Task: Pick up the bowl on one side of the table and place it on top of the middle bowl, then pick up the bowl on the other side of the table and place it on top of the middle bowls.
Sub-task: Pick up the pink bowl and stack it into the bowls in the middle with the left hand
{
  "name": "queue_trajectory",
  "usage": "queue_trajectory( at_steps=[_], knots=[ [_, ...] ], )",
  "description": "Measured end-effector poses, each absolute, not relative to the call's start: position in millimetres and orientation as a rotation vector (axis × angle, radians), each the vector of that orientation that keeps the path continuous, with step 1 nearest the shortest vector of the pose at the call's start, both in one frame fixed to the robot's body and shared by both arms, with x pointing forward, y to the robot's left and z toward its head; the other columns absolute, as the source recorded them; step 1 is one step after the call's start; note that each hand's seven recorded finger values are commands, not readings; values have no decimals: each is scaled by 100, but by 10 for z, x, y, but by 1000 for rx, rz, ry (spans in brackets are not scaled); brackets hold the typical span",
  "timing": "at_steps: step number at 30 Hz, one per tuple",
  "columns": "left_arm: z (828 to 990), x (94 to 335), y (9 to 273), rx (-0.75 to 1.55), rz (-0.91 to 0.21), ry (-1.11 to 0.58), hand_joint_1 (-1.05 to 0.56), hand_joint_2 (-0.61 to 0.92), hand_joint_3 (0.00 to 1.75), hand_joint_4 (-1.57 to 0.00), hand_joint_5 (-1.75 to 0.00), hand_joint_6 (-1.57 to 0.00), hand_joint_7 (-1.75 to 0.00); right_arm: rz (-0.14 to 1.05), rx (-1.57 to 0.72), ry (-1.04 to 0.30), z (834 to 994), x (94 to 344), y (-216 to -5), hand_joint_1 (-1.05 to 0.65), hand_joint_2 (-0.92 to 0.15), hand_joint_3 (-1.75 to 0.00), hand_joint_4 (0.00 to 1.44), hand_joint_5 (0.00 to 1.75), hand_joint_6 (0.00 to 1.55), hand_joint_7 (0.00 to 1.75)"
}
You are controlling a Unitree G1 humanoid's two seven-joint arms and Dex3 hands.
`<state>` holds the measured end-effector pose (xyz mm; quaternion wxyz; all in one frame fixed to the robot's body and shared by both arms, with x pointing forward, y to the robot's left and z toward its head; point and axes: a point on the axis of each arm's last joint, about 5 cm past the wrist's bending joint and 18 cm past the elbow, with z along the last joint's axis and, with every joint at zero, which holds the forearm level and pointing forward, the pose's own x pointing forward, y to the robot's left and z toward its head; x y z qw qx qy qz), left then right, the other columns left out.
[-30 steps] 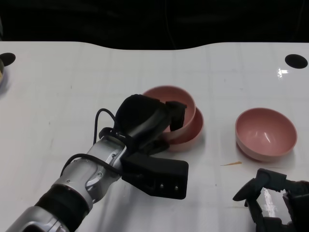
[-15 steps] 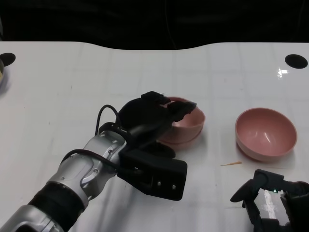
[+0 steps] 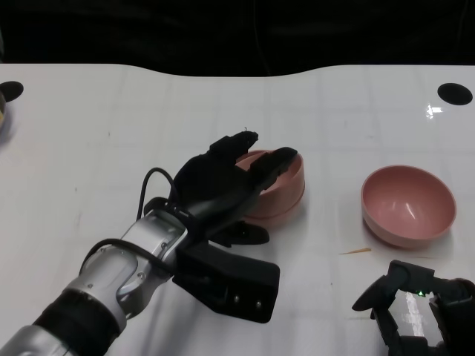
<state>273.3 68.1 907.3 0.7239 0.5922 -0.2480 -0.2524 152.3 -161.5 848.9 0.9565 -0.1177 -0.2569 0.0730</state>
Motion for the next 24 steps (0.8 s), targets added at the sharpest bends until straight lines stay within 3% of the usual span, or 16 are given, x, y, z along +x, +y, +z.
queue_trajectory(
  at_steps=[3, 8, 13, 21, 22, 24],
  knots=[
    [9056, 2718, 693, 1302, -550, -549, -77, 92, 48, -3, -3, -6, -1, 148, -239, -522, 8490, 1523, -1615, 7, -30, -140, 83, 148, 85, 116],
    [9024, 2518, 930, 1095, -466, -644, -67, 92, 40, -5, -5, -8, -2, 145, -236, -509, 8484, 1513, -1616, 6, -30, -141, 82, 148, 85, 116],
    [8993, 2404, 1135, 1031, -426, -635, -62, 92, 34, -8, -9, -12, -4, 146, -236, -512, 8488, 1518, -1613, 7, -29, -141, 82, 148, 85, 116],
    [8975, 2302, 1240, 931, -403, -695, -54, 92, 23, -14, -15, -21, -6, 147, -236, -511, 8487, 1516, -1613, 6, -31, -140, 82, 149, 85, 116],
    [8979, 2305, 1246, 930, -399, -698, -52, 92, 22, -22, -20, -26, -9, 147, -236, -511, 8487, 1516, -1613, 6, -31, -140, 82, 149, 85, 116],
    [8955, 2247, 1313, 836, -355, -721, -44, 92, 22, -27, -67, -42, -20, 149, -236, -515, 8490, 1521, -1609, 7, -31, -139, 82, 149, 85, 116]
  ],
)
